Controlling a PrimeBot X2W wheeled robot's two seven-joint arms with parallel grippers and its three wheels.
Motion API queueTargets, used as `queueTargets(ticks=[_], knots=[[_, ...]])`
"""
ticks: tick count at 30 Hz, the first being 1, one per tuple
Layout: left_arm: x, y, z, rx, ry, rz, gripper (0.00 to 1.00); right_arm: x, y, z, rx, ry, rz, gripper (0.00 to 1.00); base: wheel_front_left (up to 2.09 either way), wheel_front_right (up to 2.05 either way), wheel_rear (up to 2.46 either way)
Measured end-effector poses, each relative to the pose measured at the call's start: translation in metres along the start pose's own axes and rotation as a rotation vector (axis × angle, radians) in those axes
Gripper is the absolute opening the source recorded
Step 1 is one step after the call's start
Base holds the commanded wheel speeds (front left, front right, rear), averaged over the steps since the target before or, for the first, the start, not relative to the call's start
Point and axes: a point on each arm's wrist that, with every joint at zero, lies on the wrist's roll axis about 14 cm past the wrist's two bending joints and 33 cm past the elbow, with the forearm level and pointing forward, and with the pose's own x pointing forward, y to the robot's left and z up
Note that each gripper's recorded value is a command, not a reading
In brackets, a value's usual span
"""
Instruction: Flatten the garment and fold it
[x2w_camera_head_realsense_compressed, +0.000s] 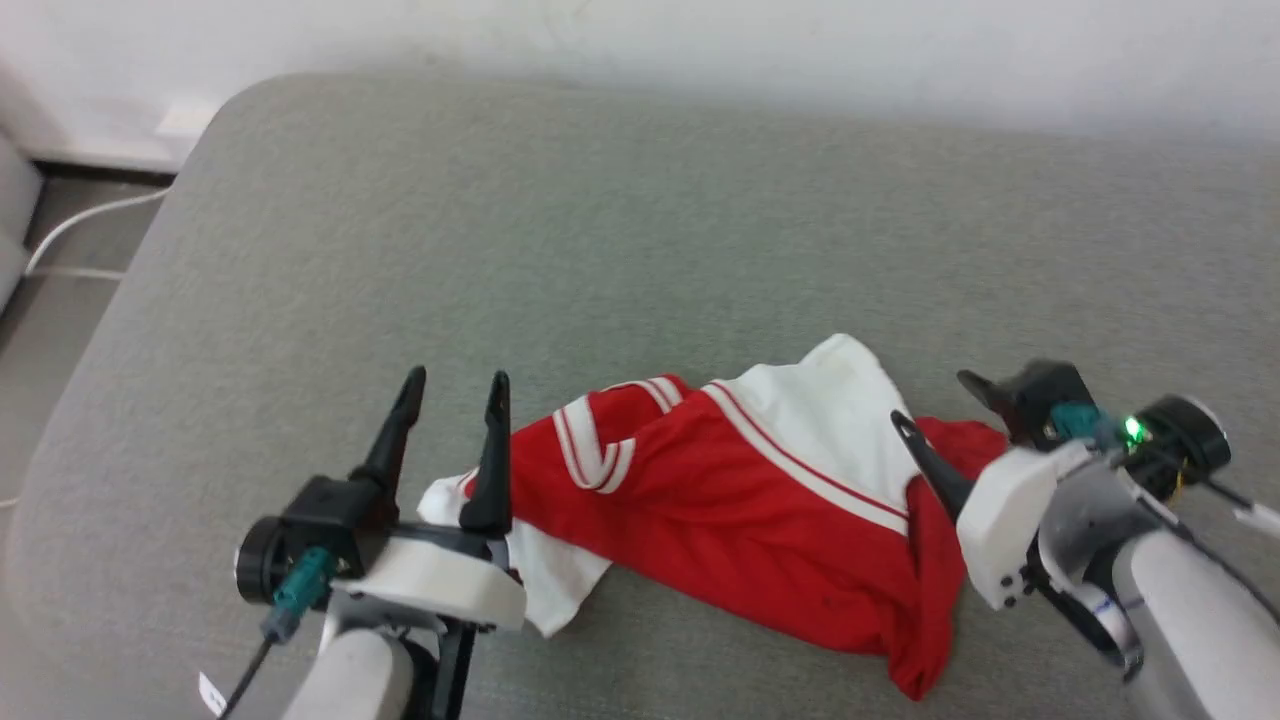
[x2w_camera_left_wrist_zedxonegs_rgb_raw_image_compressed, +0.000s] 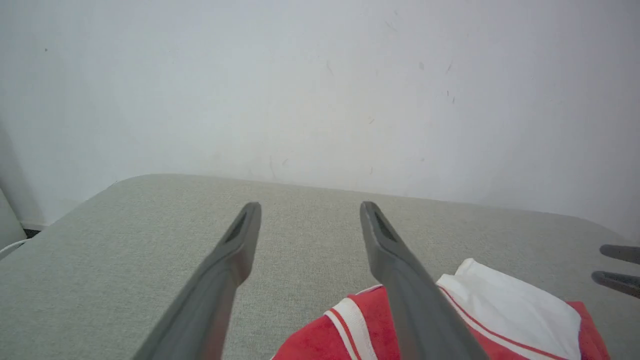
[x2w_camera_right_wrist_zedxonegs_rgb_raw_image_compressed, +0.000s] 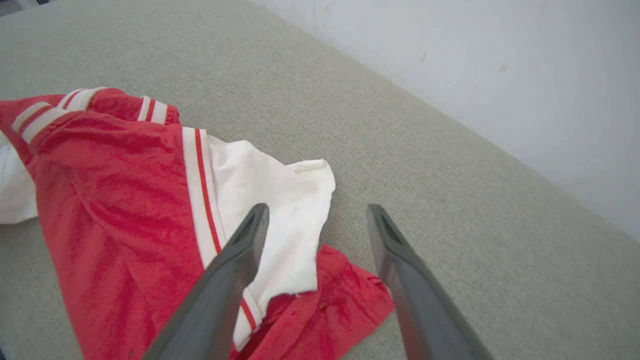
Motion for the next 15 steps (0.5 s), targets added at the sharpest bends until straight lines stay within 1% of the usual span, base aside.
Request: queueTargets(ticks=[3, 6, 10, 15], knots=[[-0.015, 0.007, -0.007, -0.003, 0.022, 0.047, 1.0, 0.023, 0.006, 0.001, -0.035, 0.068, 0.066, 1.0, 0.0, 0.0, 0.0], [-0.024, 0.01, -0.014, -0.028, 0.039, 0.079, 1.0, 0.045, 0.003, -0.005, -0.055, 0.159, 0.095, 1.0, 0.0, 0.0, 0.0], [-0.031, 0.016, -0.021, -0.036, 0.06, 0.114, 1.0, 0.07, -0.007, -0.027, -0.098, 0.311, 0.105, 1.0, 0.0, 0.0, 0.0], [-0.042, 0.033, -0.026, -0.027, 0.085, 0.178, 1.0, 0.095, 0.011, -0.052, -0.109, 0.429, 0.182, 1.0, 0.0, 0.0, 0.0]])
